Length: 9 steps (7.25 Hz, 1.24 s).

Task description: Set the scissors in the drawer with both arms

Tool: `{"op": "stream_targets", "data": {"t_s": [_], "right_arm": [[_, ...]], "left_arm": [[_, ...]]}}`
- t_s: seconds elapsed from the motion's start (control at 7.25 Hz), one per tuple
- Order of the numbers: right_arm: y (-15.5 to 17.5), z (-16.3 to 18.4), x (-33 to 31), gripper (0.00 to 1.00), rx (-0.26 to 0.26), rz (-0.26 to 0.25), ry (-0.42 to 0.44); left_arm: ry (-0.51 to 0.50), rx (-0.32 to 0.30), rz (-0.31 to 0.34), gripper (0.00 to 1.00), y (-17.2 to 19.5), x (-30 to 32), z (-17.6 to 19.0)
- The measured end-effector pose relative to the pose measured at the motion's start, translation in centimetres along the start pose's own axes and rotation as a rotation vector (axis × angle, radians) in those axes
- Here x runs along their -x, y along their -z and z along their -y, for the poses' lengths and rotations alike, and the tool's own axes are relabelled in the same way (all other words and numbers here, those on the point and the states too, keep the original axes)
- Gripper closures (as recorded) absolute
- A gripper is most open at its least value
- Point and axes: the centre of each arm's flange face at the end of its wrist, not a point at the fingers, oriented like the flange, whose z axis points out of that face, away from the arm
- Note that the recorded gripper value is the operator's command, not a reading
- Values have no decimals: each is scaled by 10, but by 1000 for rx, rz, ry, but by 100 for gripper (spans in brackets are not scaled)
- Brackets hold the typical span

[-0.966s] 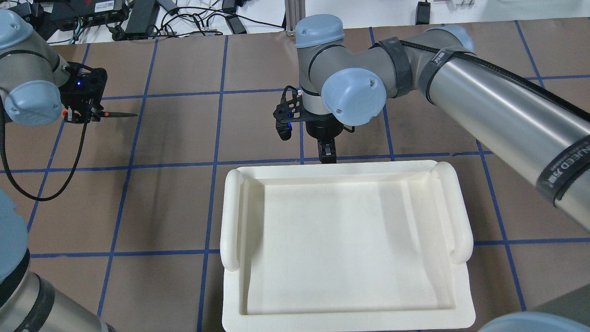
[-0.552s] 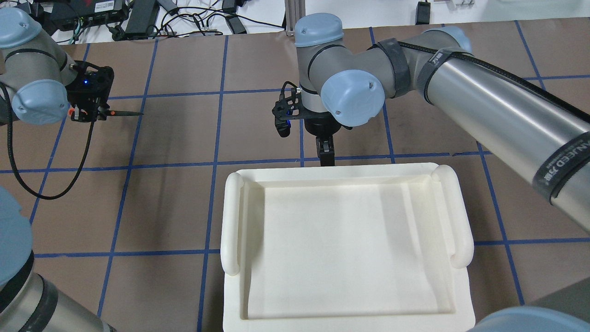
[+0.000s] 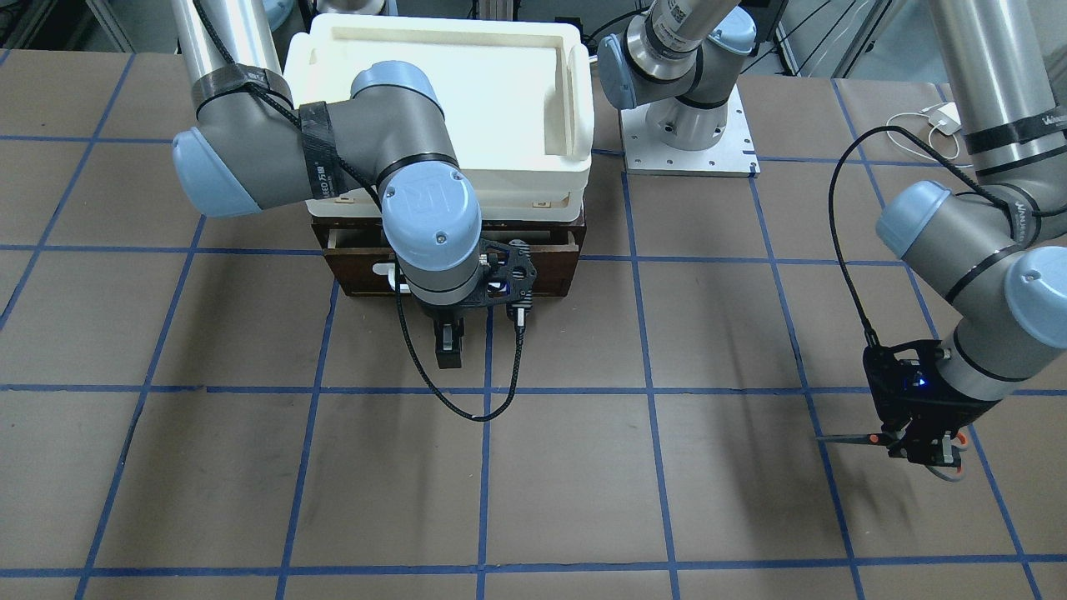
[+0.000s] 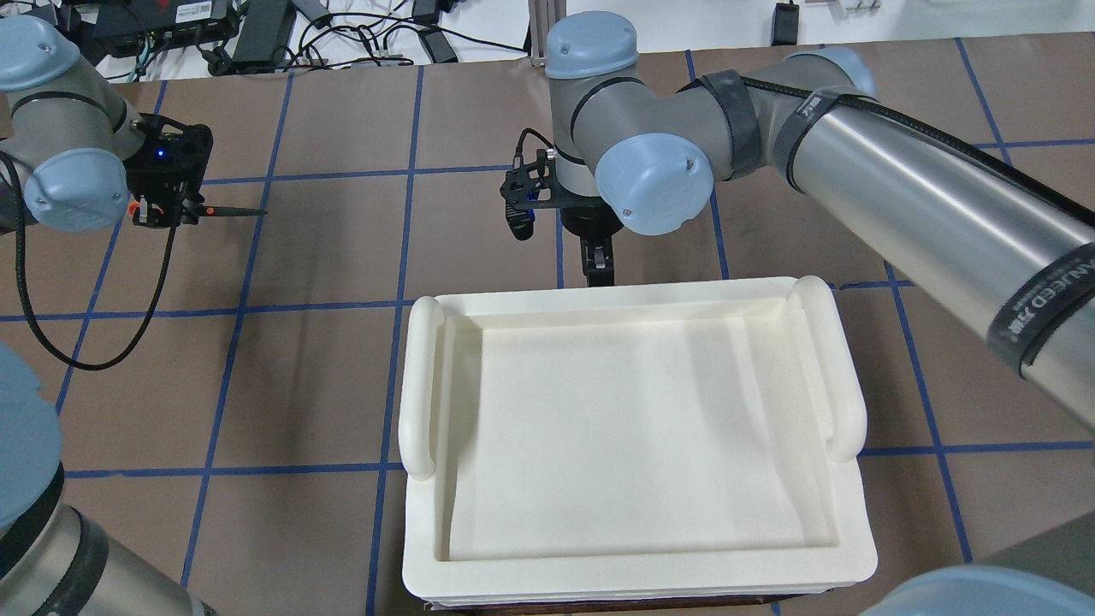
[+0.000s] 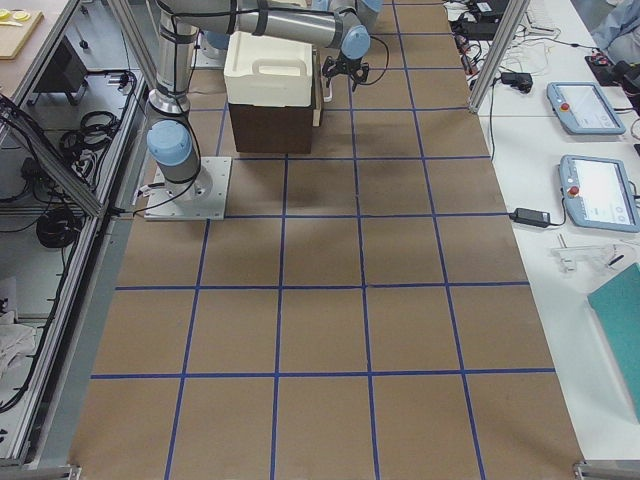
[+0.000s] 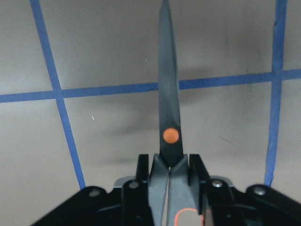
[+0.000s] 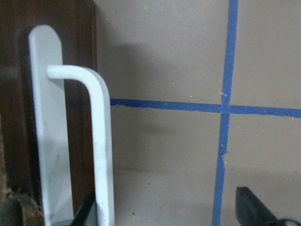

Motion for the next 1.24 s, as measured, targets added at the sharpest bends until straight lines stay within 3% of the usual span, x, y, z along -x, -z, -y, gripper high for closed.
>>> {"op": "stream_targets", "data": {"t_s": [0.69,1.24], "right_arm": [[-9,0,-2,0,-2,-4,7],[-6,2,-8,0,-13,-45,50]], "left_arm": [[0,-1,-4,100,-3,0,0],[0,0,-5,100,-4,0,0]]}}
